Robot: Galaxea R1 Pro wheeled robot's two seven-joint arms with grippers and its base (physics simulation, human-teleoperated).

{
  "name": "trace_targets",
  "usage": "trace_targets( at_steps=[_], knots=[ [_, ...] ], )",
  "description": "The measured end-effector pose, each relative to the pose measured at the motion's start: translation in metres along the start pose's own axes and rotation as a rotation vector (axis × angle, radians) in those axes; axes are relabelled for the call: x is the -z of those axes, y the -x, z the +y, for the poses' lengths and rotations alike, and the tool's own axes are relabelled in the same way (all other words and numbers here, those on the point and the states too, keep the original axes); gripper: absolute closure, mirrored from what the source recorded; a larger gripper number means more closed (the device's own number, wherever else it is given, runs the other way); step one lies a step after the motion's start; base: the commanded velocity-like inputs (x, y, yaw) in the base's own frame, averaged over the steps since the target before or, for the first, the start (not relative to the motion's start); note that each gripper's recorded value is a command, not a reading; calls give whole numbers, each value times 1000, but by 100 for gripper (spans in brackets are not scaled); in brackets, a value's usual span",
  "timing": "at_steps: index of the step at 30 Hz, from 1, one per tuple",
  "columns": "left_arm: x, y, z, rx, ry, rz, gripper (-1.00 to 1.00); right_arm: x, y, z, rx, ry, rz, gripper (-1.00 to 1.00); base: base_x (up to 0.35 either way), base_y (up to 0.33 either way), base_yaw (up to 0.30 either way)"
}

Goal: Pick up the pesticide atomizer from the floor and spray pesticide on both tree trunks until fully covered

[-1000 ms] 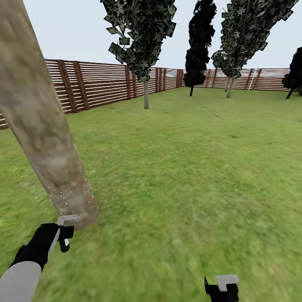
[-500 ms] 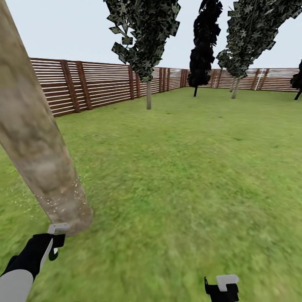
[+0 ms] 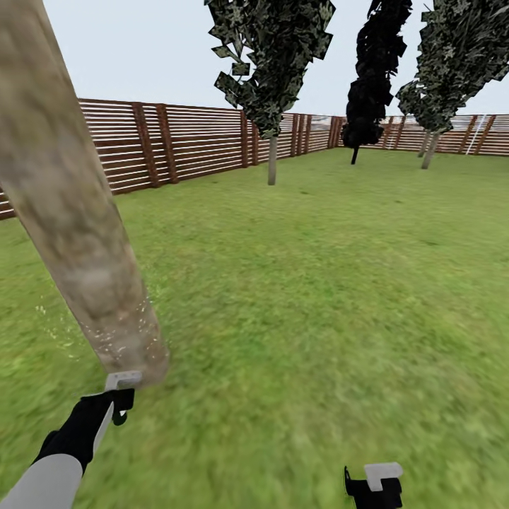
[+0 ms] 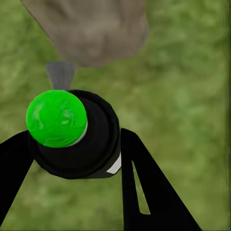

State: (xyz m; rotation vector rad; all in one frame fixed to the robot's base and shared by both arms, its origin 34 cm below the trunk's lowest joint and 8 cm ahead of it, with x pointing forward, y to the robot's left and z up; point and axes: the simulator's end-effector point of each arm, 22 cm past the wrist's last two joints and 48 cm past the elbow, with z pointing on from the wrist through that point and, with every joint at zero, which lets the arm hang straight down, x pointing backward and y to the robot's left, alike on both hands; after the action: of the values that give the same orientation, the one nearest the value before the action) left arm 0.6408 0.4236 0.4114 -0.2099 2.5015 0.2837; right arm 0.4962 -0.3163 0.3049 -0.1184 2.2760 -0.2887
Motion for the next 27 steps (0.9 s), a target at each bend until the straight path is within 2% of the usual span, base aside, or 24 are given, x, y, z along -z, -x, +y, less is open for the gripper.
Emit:
trace_targets(
  at_steps=[2, 9, 19, 24, 27],
  knots=[
    [0, 2, 7, 0, 30, -5, 100, 0, 0, 0, 0, 0, 1, -100, 32, -266, 1],
    [1, 3, 8, 5, 38, -8, 100, 0, 0, 0, 0, 1, 0, -100, 3, -272, 3],
    [1, 4, 9, 7, 38, -10, 100, 0, 0, 1, -1, 1, 0, -100, 100, -270, 269],
    [1, 3, 12, 4, 45, -6, 100, 0, 0, 1, -1, 1, 0, -100, 155, -263, 41],
    [0, -1, 16, 31, 47, 2, 100, 0, 0, 1, -1, 1, 0, -100, 156, -262, 1]
  ],
)
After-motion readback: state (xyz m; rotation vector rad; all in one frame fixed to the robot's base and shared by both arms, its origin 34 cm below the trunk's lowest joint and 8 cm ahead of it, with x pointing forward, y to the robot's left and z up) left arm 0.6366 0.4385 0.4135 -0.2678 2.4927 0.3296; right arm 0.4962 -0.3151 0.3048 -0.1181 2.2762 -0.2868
